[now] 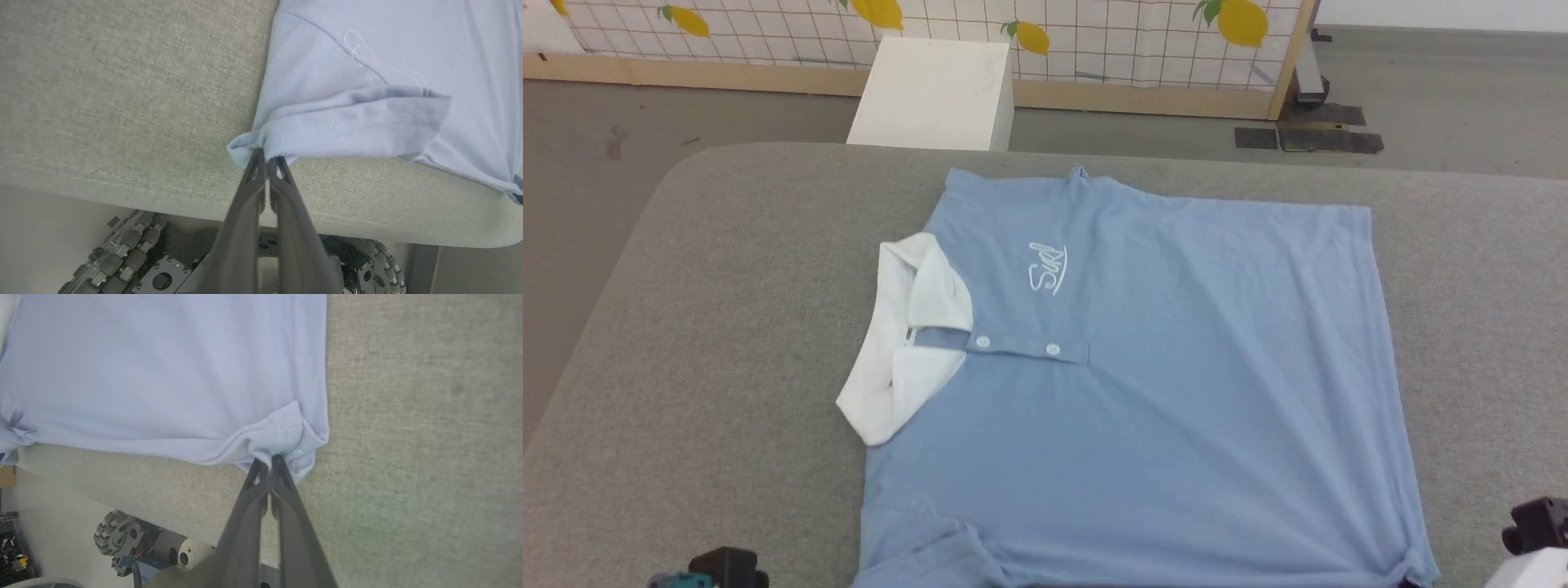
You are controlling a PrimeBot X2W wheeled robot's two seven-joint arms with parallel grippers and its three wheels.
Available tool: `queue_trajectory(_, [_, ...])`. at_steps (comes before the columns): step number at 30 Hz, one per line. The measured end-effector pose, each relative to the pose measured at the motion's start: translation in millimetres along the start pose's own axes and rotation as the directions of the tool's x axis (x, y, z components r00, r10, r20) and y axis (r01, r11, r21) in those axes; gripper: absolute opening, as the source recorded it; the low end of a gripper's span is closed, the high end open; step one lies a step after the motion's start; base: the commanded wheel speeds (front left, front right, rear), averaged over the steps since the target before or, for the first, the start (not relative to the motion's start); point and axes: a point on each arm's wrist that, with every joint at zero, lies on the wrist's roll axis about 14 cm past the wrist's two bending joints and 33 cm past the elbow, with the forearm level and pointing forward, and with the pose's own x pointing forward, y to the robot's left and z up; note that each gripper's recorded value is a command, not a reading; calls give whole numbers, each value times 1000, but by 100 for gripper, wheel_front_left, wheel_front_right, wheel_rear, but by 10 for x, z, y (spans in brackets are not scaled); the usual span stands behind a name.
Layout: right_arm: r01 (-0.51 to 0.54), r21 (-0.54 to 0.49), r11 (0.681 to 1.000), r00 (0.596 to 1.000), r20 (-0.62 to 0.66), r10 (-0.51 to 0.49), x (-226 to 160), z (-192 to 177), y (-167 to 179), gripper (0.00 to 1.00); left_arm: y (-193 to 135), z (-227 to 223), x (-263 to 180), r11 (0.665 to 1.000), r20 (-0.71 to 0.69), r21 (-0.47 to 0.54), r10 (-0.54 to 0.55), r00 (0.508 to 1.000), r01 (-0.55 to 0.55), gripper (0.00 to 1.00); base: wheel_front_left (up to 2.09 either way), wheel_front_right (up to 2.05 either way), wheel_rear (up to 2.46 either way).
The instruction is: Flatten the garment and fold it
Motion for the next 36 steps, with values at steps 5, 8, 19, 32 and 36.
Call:
queue_trajectory(5, [19,20,1000,998,-66,-17,-71,-131,-40,0,10,-29,-87,1000,-28,-26,9,1000,-10,0,0,0,0])
queue_trajectory(8, [13,15,1000,998,-54,-13,-74,-74,6,0,-25,74,-102,1000,2,-18,2,1000,-2,0,0,0,0])
queue_trajectory(19, [11,-82,997,999,40,-7,-28,499,140,0,-369,777,0,976,113,207,-96,989,71,0,0,0,0])
queue_trajectory(32, [36,-162,986,998,54,-27,234,1051,172,0,-764,1536,509,898,112,422,-185,976,122,0,0,0,0])
queue_trajectory(36, [48,-175,983,999,34,-43,373,1132,142,0,-797,1661,734,887,99,447,-182,978,119,0,0,0,0])
